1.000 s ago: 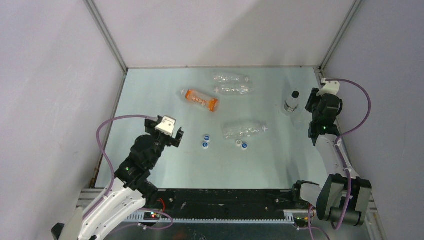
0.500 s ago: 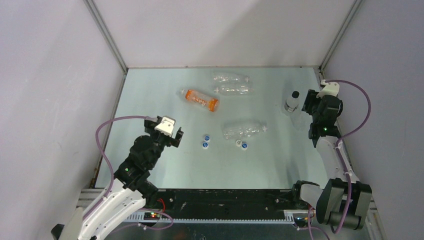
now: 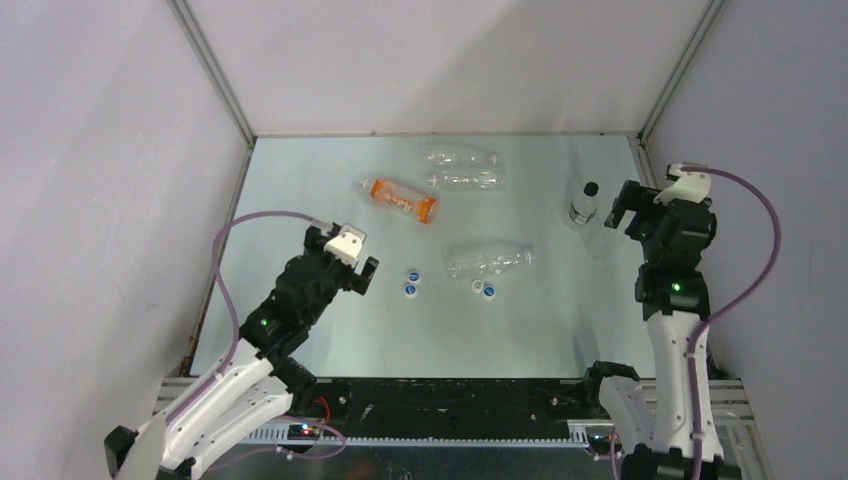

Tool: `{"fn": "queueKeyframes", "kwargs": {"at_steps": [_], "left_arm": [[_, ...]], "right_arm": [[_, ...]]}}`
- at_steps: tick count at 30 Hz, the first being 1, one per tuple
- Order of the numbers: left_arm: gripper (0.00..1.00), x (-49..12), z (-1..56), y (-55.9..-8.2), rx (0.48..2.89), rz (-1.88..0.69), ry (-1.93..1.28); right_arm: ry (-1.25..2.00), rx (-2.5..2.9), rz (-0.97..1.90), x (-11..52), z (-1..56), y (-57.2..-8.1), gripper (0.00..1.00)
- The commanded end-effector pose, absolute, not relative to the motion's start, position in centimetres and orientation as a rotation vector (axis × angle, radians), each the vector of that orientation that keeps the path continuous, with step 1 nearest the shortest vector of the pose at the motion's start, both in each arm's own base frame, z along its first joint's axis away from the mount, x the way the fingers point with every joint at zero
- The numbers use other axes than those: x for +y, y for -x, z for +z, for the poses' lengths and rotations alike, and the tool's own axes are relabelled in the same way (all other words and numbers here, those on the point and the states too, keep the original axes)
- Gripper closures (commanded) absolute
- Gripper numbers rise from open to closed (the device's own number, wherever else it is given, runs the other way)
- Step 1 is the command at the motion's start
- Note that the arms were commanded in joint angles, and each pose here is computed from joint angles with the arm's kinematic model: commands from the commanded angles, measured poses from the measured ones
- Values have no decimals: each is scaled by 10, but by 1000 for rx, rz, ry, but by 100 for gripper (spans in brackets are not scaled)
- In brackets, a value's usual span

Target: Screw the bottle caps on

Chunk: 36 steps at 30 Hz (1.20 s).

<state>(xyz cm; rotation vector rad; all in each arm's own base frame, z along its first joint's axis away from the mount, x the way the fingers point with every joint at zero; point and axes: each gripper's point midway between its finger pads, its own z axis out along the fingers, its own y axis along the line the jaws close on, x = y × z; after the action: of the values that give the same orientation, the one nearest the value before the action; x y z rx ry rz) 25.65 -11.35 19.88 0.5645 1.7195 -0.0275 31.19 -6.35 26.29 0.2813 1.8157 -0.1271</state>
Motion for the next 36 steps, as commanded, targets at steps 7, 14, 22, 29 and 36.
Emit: {"fn": "queueKeyframes", "kwargs": {"at_steps": [7, 14, 22, 29, 36], "left_arm": [[2, -175, 213, -273, 1975, -283, -608], [2, -224, 176, -280, 2183, -445, -790], [2, -300, 180, -309, 2094, -521, -1024], [2, -367, 142, -314, 2039, -487, -1386], [2, -407, 100, -315, 2000, -446, -1631]], "right_arm": [[-143, 1628, 218, 4, 326, -253, 0], [-259, 1688, 205, 1, 304, -236, 0], [-201, 1780, 221, 15, 284, -223, 0], [-135, 1786, 277, 31, 284, -218, 0], [-92, 1818, 304, 40, 278, -213, 0]]}}
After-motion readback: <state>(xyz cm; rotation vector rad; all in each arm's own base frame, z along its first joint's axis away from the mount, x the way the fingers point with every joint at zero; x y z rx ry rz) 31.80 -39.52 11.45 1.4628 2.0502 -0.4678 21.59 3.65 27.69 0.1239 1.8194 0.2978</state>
